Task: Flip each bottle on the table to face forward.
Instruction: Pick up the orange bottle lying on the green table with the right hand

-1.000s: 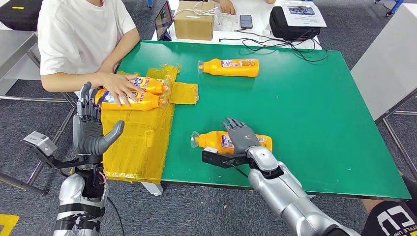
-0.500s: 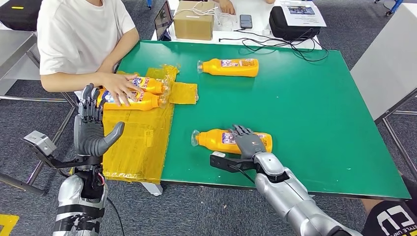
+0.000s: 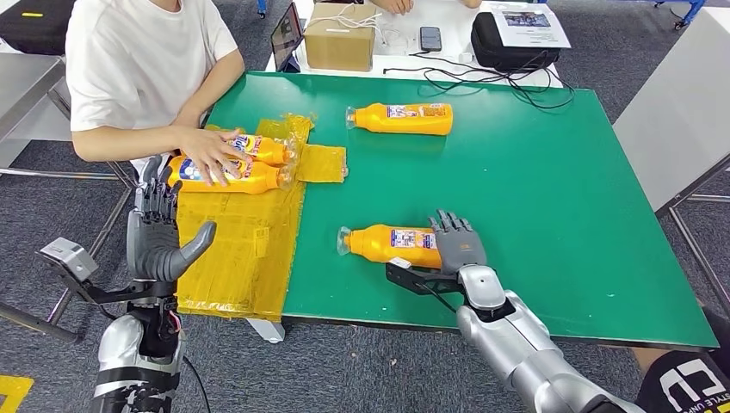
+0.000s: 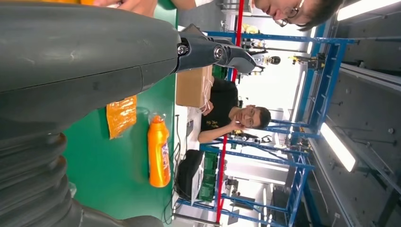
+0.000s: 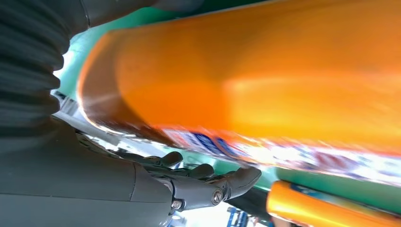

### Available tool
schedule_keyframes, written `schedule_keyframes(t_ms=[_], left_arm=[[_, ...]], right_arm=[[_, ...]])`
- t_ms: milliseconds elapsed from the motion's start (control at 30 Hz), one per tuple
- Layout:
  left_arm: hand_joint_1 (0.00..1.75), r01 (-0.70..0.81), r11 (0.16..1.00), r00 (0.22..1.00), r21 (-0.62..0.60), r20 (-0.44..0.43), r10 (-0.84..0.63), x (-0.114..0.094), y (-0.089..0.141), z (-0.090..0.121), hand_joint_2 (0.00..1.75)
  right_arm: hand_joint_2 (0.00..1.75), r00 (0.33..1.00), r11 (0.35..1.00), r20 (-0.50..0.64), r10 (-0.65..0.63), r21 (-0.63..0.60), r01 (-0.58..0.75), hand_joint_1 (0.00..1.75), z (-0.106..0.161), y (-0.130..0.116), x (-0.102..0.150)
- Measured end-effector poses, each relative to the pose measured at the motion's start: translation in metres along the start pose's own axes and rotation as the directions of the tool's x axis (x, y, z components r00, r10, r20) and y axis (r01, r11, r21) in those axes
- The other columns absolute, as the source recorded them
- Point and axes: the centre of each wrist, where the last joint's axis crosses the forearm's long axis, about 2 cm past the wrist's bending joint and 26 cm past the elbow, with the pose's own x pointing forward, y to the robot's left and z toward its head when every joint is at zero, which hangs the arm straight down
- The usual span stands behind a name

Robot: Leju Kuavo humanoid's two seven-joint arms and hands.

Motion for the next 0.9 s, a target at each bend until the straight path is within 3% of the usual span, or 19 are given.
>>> schedule_keyframes(t_ms=[333,467,900], left_arm=[[0.00,0.006,1.000,1.000,0.006,0.001,-0.006,0.001,0.002,0.002,1.75],[0.00,0.006,1.000,1.000,0.007,-0.002,-0.006,0.001,0.003,0.003,1.75],[0.00,-0.040,0.999,0.999,-0.006,-0.007,0.040,-0.008,0.000,-0.014,1.75]], right_arm=[[1.75,1.000,1.000,-0.021,0.008,0.005,-0.007,0.00,0.000,0.000,-0.006],[1.75,0.999,0.996,0.032,-0.035,0.082,0.032,1.71,-0.003,0.000,-0.017],[1.75,0.954,0.955,0.162,-0.254,0.198,0.221,1.75,-0.012,0.003,-0.041]])
